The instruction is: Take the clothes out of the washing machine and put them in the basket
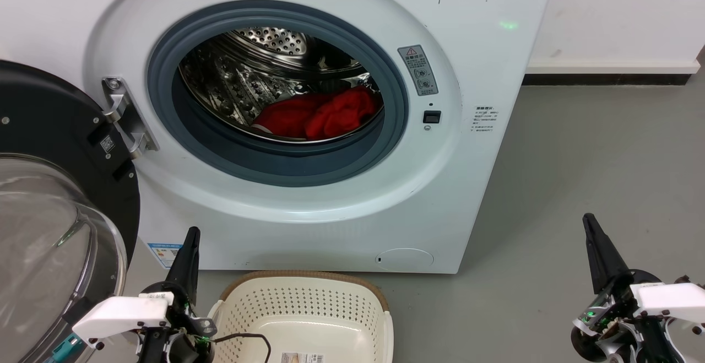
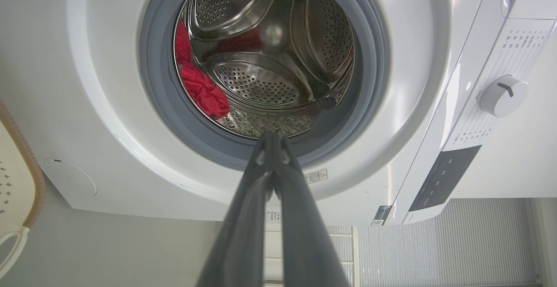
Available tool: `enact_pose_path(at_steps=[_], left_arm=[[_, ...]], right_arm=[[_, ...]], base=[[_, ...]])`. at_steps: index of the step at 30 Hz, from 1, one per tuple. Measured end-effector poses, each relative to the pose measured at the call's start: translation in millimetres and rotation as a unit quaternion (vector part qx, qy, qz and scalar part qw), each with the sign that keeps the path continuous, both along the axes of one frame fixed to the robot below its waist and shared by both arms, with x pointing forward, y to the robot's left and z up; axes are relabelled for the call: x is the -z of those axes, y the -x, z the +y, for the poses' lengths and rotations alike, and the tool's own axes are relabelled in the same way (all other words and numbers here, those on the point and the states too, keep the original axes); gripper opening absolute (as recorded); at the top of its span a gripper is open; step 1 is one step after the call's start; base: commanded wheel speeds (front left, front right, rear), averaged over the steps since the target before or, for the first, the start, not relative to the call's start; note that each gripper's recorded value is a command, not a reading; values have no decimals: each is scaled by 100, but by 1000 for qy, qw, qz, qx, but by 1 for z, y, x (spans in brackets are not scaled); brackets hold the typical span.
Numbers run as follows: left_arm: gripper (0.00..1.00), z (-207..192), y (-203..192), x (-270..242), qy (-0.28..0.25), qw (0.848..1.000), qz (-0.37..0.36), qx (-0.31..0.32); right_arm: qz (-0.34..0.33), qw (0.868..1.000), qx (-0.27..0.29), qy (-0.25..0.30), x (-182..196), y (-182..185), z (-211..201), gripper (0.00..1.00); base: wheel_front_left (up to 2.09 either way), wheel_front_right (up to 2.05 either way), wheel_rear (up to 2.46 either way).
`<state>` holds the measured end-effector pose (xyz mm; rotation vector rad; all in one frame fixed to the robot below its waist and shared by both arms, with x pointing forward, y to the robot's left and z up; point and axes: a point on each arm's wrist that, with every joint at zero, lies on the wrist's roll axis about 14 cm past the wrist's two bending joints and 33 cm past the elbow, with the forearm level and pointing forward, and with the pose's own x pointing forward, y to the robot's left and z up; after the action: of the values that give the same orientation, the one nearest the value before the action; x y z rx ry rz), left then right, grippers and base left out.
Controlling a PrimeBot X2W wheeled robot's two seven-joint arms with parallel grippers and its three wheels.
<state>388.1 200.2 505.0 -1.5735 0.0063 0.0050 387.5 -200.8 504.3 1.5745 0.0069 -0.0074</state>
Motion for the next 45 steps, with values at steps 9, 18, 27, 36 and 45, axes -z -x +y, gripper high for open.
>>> enact_pose_path(at_steps=[9,18,27,36,45], left_arm=[[0,0,0,0,0,1000,0,0],[0,0,0,0,0,1000,0,0],[0,0,0,0,0,1000,0,0],[0,0,0,0,0,1000,0,0],[100,-1,8,19,3,1000,29,0]], right_arm=[[0,1000,0,0,0,0,0,0],[0,1000,0,0,0,0,0,0],[0,1000,0,0,0,0,0,0],[0,1000,0,0,0,0,0,0],[27,1000,1,-2,18,8,0,100]], base=[[0,0,0],[0,0,0],[0,0,0],[0,0,0],[0,0,0]])
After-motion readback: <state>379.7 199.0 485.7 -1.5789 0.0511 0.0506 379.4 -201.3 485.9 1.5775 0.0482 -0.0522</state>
